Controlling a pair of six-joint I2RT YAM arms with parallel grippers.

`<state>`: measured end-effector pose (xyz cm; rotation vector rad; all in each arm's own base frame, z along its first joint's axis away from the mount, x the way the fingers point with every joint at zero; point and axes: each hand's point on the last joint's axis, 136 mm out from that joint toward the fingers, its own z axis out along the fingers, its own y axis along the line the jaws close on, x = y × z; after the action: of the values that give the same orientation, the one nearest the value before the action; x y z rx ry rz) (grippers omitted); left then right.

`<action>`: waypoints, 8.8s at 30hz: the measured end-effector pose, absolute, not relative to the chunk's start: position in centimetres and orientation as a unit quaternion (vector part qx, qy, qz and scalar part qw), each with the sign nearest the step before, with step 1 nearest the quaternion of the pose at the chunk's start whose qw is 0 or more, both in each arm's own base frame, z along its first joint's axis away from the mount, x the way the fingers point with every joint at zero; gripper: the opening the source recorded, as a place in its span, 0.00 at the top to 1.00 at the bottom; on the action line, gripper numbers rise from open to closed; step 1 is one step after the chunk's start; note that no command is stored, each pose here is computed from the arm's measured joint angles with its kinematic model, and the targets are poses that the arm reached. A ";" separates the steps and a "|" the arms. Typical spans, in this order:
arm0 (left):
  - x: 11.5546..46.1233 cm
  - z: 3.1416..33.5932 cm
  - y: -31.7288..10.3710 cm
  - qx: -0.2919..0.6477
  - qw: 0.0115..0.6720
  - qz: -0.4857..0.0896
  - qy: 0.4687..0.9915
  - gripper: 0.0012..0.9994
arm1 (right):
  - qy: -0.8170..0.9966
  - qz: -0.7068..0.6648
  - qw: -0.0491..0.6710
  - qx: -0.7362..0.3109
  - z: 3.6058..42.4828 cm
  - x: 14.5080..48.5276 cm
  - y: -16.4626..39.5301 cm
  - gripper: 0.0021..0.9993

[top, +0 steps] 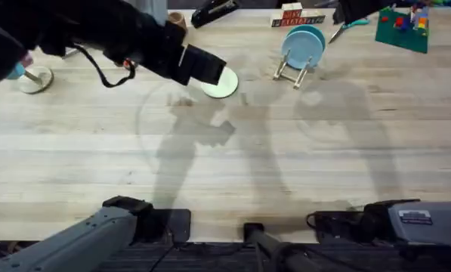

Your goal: Pick up the plates from the table one by one and place each into a slot on the dish rack.

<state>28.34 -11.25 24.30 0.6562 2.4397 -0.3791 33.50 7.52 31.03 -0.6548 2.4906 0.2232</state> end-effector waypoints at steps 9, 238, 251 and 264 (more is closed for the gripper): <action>28.3 24.2 -10.6 0.233 0.284 -0.146 0.919 0.01 | 0.949 0.132 0.207 -0.197 27.1 31.9 9.0 0.00; 42.2 3.7 -11.0 0.131 0.081 -0.477 0.866 0.96 | 0.889 0.378 0.229 0.121 6.7 39.9 28.6 0.12; 42.3 3.8 -10.7 0.126 0.084 -0.479 0.865 0.96 | 0.889 0.378 0.221 0.136 6.3 39.6 28.8 0.95; 42.3 4.0 -10.7 0.127 0.087 -0.484 0.861 0.96 | 0.888 0.379 0.222 0.136 6.3 39.7 28.8 0.97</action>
<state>42.34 -10.72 3.97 0.3776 2.5650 -1.4421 39.68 28.81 6.33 0.3765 2.4534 1.0475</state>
